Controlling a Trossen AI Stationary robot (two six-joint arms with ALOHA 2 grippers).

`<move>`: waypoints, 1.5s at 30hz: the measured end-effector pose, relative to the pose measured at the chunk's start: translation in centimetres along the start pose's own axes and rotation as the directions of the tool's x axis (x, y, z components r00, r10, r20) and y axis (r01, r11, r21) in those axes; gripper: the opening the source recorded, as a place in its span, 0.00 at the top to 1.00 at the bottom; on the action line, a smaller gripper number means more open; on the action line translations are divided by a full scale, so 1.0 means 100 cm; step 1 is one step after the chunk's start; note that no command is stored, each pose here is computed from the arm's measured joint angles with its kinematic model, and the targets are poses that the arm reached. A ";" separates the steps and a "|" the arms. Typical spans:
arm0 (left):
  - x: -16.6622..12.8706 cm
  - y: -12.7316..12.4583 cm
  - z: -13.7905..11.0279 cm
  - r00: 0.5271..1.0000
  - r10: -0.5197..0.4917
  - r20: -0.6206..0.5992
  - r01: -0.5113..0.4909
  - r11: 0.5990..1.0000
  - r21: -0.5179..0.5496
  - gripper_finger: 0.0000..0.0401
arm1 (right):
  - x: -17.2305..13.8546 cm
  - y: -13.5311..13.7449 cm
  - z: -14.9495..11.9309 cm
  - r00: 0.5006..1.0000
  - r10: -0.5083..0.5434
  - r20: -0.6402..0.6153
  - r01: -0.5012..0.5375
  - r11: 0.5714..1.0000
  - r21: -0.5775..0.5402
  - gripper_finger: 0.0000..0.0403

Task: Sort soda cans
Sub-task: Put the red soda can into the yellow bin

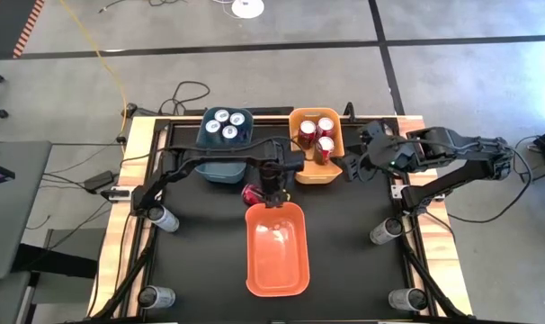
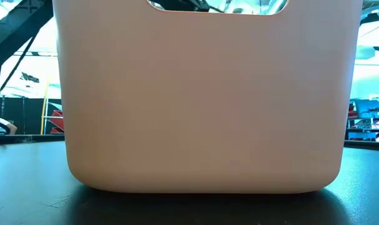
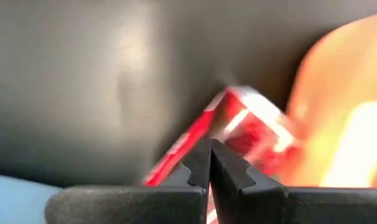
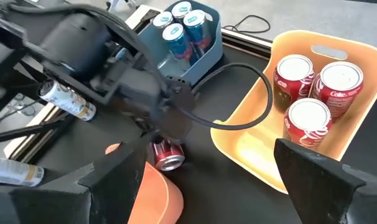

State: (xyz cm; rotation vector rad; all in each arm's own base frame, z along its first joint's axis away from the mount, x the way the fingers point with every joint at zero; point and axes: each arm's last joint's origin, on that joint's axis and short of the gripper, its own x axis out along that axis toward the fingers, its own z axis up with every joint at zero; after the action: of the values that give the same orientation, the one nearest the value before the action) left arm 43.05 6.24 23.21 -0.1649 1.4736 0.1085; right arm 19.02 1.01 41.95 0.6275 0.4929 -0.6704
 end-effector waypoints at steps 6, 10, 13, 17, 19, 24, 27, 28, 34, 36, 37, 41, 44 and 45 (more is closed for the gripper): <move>-0.004 -0.016 -0.001 0.999 -0.043 -0.006 0.043 0.999 0.000 1.00 | 0.000 -0.002 -0.001 1.000 -0.015 -0.011 0.014 0.999 -0.043 0.08; -0.004 -0.024 0.002 0.998 -0.053 0.022 0.053 0.999 -0.006 1.00 | 0.000 -0.002 -0.001 1.000 -0.015 -0.011 0.013 0.996 -0.089 0.08; -0.005 -0.025 0.001 0.998 -0.057 0.024 0.058 0.997 -0.042 1.00 | 0.000 -0.002 -0.001 1.000 -0.014 -0.011 0.013 0.992 -0.123 0.08; -0.014 -0.013 0.001 0.999 -0.044 0.015 0.045 0.994 -0.102 1.00 | 0.000 -0.003 -0.002 1.000 -0.024 -0.018 0.021 0.986 -0.167 0.08; -0.016 -0.006 0.000 0.999 -0.039 0.012 0.040 0.998 -0.057 1.00 | 0.000 -0.004 -0.003 0.999 -0.041 -0.031 0.035 0.983 -0.182 0.08; -0.016 0.000 -0.003 0.997 -0.069 -0.023 0.072 0.987 0.145 0.90 | 0.000 -0.006 -0.005 0.997 -0.051 -0.052 0.039 0.978 -0.207 0.08; -0.019 -0.001 -0.012 0.991 -0.081 -0.105 0.107 0.958 0.265 0.77 | -0.002 -0.004 -0.008 0.996 -0.022 -0.086 0.008 0.988 -0.152 0.08; -0.020 -0.001 -0.014 0.989 -0.078 -0.123 0.112 0.947 0.300 0.71 | -0.003 -0.002 -0.009 0.996 -0.012 -0.092 0.000 0.991 -0.136 0.08; -0.013 0.001 -0.013 0.995 -0.027 -0.095 0.065 0.902 0.426 0.37 | -0.011 0.006 -0.018 0.998 0.018 -0.053 -0.020 0.999 -0.025 0.08; -0.009 0.002 -0.011 0.997 -0.004 -0.076 0.037 0.893 0.448 0.27 | -0.014 0.009 -0.021 0.999 0.020 -0.028 -0.020 1.000 -0.002 0.08; -0.007 0.004 -0.010 0.997 -0.003 -0.071 0.034 0.893 0.449 0.22 | -0.015 0.009 -0.022 1.000 0.020 -0.022 -0.020 1.000 0.011 0.08; 0.009 0.013 -0.014 0.995 0.037 -0.093 0.007 0.900 0.435 0.09 | -0.017 0.012 -0.025 1.000 0.017 0.005 -0.018 0.998 0.061 0.08; 0.029 0.023 -0.019 0.992 0.044 -0.121 0.011 0.907 0.421 0.05 | -0.014 0.018 -0.030 1.000 0.009 0.012 -0.010 0.996 0.084 0.08; 0.036 0.025 -0.021 0.992 0.033 -0.123 0.021 0.909 0.416 0.05 | -0.012 0.021 -0.032 1.000 0.005 0.011 -0.006 0.996 0.088 0.08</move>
State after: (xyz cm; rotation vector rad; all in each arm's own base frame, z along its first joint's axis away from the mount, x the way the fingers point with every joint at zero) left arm 40.90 8.24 19.34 0.1850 1.5907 -0.2182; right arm 18.91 4.95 41.15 0.7077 0.4528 -0.6930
